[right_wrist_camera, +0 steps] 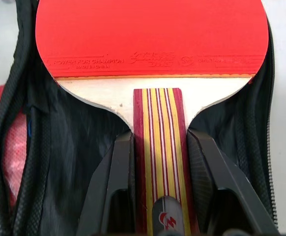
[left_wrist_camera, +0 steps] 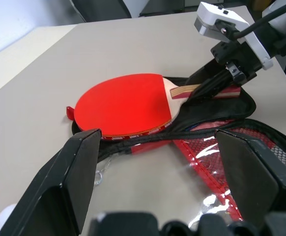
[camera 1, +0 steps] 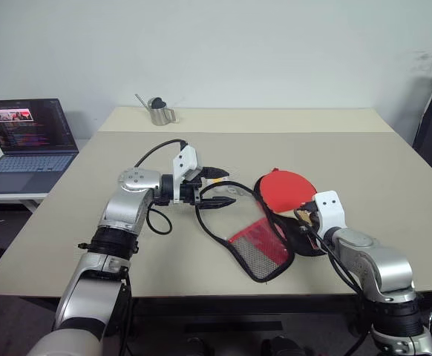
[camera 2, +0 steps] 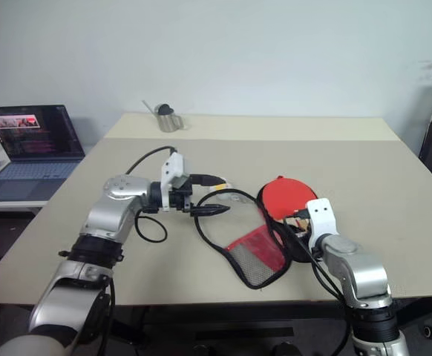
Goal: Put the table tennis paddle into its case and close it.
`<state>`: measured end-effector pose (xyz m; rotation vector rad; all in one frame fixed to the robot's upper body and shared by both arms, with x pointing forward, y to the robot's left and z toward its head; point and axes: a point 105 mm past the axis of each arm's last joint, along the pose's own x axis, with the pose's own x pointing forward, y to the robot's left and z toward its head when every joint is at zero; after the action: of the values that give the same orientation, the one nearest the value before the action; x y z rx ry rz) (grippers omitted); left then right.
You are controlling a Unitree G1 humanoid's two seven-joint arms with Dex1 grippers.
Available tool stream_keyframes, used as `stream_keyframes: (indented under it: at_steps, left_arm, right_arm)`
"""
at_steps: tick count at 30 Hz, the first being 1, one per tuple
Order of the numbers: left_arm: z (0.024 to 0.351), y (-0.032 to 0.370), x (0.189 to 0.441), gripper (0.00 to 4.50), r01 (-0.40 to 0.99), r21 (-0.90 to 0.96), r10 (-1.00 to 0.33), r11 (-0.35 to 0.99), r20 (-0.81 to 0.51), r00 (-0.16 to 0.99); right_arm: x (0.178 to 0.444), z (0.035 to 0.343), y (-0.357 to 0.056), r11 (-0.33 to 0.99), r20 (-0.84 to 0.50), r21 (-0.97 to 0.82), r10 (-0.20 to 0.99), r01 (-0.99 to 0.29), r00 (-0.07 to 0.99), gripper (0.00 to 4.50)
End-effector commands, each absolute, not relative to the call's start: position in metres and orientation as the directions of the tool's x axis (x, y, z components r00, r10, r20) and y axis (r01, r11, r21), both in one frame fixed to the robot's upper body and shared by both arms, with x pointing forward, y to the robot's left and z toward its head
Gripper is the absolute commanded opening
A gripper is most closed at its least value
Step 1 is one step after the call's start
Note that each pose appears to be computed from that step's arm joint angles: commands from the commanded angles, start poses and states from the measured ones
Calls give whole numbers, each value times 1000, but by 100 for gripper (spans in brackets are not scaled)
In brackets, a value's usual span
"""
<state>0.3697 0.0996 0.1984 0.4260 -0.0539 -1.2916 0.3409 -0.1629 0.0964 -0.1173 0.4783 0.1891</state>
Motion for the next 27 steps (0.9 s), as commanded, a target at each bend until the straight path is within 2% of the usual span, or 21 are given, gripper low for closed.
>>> stream_keyframes:
  at_steps: [1,8,14,18,19,23,27]
  left_arm:
    - [212,97,369,405,902,385,-943,193,-179,279]
    - [212,97,370,405,902,388,-943,192,-180,279]
    - [209,98,370,405,901,386,-941,199,-181,285]
    - [208,100,373,405,895,386,-936,221,-173,306]
    - [208,101,374,405,892,389,-935,229,-168,314]
    - [207,114,389,405,849,409,-895,336,-143,423]
    - [202,148,414,405,729,439,-774,525,-110,624]
  right_arm:
    - [341,103,-167,976,-442,-93,137,-197,886,107]
    - [338,96,-162,975,-470,-57,162,-213,868,107]
    - [339,104,-163,981,-442,-53,146,-188,885,306]
    - [337,121,-170,984,-393,-65,129,-168,910,437]
    - [336,127,-170,983,-377,-62,135,-171,916,444]
    - [322,162,-153,956,-257,-2,284,-294,924,444]
    - [305,185,-151,928,-190,-19,363,-373,912,444]
